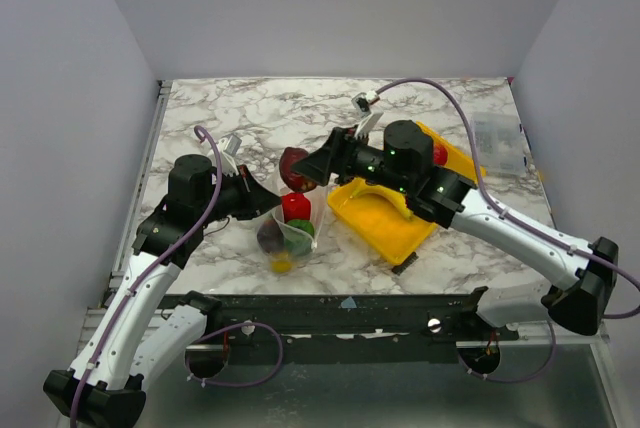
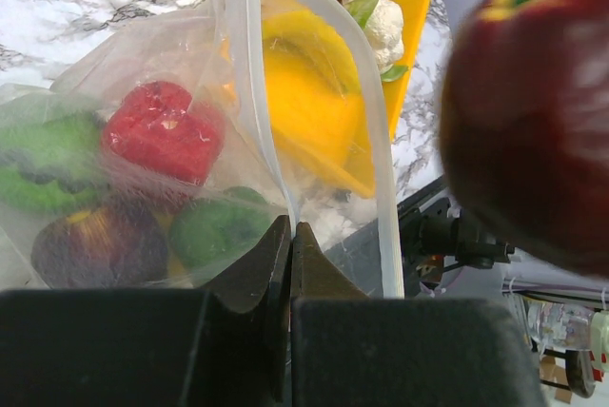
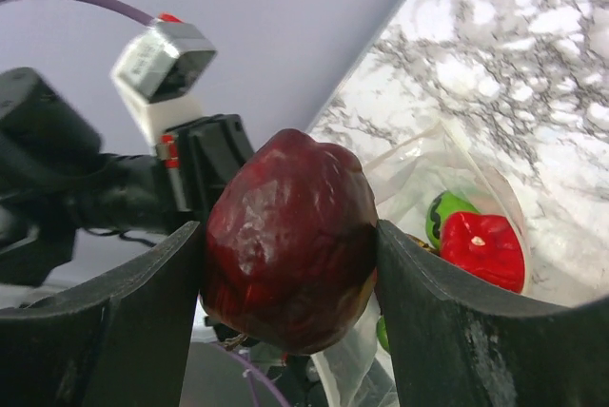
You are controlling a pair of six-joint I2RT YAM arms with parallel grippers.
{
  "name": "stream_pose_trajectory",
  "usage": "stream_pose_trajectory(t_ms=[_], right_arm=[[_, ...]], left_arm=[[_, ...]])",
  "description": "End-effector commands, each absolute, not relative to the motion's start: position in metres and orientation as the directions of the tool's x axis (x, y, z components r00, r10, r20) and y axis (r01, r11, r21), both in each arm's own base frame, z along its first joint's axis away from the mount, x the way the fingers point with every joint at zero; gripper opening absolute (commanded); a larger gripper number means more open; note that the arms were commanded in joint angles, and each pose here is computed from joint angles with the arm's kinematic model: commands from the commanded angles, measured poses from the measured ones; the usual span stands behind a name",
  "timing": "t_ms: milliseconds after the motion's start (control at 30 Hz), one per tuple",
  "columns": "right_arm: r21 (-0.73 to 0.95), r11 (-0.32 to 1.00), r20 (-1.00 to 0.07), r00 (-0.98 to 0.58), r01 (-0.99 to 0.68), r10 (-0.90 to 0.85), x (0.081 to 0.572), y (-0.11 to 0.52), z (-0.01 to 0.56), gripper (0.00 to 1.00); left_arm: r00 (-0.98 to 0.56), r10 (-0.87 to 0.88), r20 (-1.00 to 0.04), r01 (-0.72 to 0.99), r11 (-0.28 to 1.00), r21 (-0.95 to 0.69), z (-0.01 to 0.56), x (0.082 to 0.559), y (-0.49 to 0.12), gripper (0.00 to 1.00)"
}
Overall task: Place the food in the zip-top bag and seal the zipper
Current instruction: Place the fake fruit in the zipper food storage bag.
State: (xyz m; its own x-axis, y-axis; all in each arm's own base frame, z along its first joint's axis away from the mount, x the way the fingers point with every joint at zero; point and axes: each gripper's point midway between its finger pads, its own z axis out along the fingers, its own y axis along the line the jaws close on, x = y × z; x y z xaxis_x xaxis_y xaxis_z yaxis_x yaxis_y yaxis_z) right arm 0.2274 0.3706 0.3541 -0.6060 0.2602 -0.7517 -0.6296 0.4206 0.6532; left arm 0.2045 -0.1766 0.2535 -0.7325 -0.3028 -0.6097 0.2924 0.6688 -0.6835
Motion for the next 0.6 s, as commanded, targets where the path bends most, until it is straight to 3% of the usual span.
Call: stream_pose_trajectory(t_ms=[0, 300, 467, 567], right_arm=[[0.549, 0.612, -0.801, -0.567, -0.570, 0.191, 0.248, 0.381, 0.321, 0.01], [0.472, 0.714, -0.817, -0.561, -0.517, 0.134, 0.256, 0.385, 0.289, 0.03], [0.474, 0.709, -0.811, -0.572, -0.523, 0.120, 0.254, 0.388, 0.282, 0.13], [0.486, 0.686, -0.801, -0.589, -0.542, 0.102, 0.248, 0.399, 0.276, 0.31]], left_arm=[[-0.730, -0.304, -0.613, 0.312, 0.650, -0.693, 0.258, 0.202, -0.178, 0.00], [-0.678, -0.342, -0.650, 0.288, 0.690, -0.664, 0.260, 0.203, -0.165, 0.00], [-0.683, -0.343, -0.645, 0.291, 0.682, -0.671, 0.260, 0.203, -0.167, 0.00], [-0.682, -0.344, -0.645, 0.292, 0.680, -0.672, 0.262, 0.203, -0.167, 0.00]])
